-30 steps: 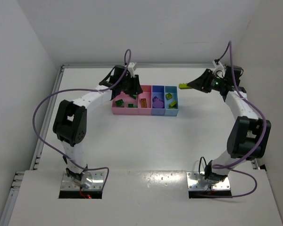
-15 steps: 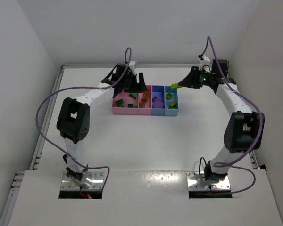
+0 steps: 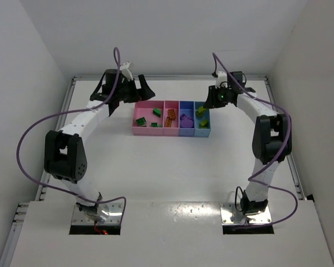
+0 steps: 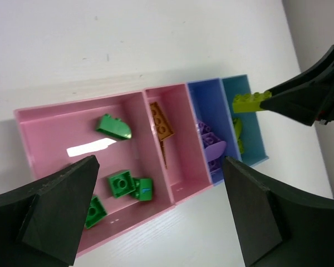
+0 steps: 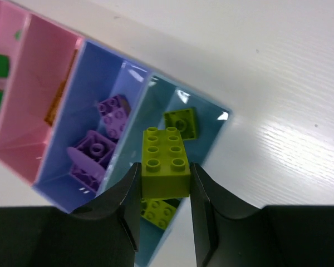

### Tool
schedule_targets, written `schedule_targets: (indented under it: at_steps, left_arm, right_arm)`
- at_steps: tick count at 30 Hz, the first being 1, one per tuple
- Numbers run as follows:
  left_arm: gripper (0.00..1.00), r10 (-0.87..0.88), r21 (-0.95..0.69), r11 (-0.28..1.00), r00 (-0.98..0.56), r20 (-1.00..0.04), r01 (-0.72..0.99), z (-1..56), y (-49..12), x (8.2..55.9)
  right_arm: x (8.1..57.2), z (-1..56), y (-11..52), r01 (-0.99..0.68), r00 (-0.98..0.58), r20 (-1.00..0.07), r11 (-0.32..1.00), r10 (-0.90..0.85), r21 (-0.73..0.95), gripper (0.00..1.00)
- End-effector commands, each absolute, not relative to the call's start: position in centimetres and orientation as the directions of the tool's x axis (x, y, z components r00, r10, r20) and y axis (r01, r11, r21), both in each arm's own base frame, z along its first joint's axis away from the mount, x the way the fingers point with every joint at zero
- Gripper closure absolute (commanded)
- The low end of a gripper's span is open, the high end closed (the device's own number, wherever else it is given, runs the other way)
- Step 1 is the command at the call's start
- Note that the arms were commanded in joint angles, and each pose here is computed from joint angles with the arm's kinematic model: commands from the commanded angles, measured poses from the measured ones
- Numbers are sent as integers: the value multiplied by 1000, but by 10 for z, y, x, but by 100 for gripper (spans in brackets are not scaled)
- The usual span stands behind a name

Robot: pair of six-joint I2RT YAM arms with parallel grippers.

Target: Sort the legos into containers by color

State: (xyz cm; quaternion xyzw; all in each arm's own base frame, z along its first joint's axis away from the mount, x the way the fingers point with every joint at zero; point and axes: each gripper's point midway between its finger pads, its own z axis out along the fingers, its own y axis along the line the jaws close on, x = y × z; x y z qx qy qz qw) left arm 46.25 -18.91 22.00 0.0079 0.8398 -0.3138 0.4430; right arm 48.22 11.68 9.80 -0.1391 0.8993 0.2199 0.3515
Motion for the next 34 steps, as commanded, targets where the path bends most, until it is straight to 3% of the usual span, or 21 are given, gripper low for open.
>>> schedule_targets:
  at_steps: [1, 4, 5, 8, 10, 15, 18, 26, 34]
  left_arm:
    - [0, -214, -460, 832, -587, -781, 309, 225, -173, 452]
    - [0, -203, -435, 850, -579, -790, 295, 225, -164, 453]
    - [0, -194, -422, 857, -573, -796, 297, 224, -159, 452]
    - [0, -175, -400, 871, -581, -795, 285, 219, -154, 451]
    - [0, -175, -377, 892, -577, -798, 251, 215, -144, 451]
    - [0, -159, -335, 917, -570, -806, 217, 208, -129, 445]
    - [0, -154, -301, 936, -559, -815, 181, 204, -111, 442]
    - [0, -86, -176, 980, -596, -798, 94, 173, -60, 416]
    - [0, -44, -104, 993, -614, -788, 63, 131, -39, 396]
  right_arm:
    - [504, 109, 106, -386, -663, -737, 903, -132, 187, 85]
    - [505, 108, 112, -397, -663, -736, 898, -139, 188, 57]
    - [507, 112, 114, -405, -656, -742, 894, -138, 192, 39]
    - [501, 127, 131, -461, -637, -760, 855, -131, 239, 22]
    - [494, 149, 144, -491, -616, -779, 829, -112, 269, 16]
    - [480, 201, 158, -523, -558, -828, 796, -48, 306, 15]
    - [467, 218, 119, -437, -524, -852, 863, -14, 255, 13]
    - [404, 154, -19, -190, -596, -803, 972, -3, 137, 13]
    - [361, 113, -27, -203, -616, -787, 967, -2, 156, 11]
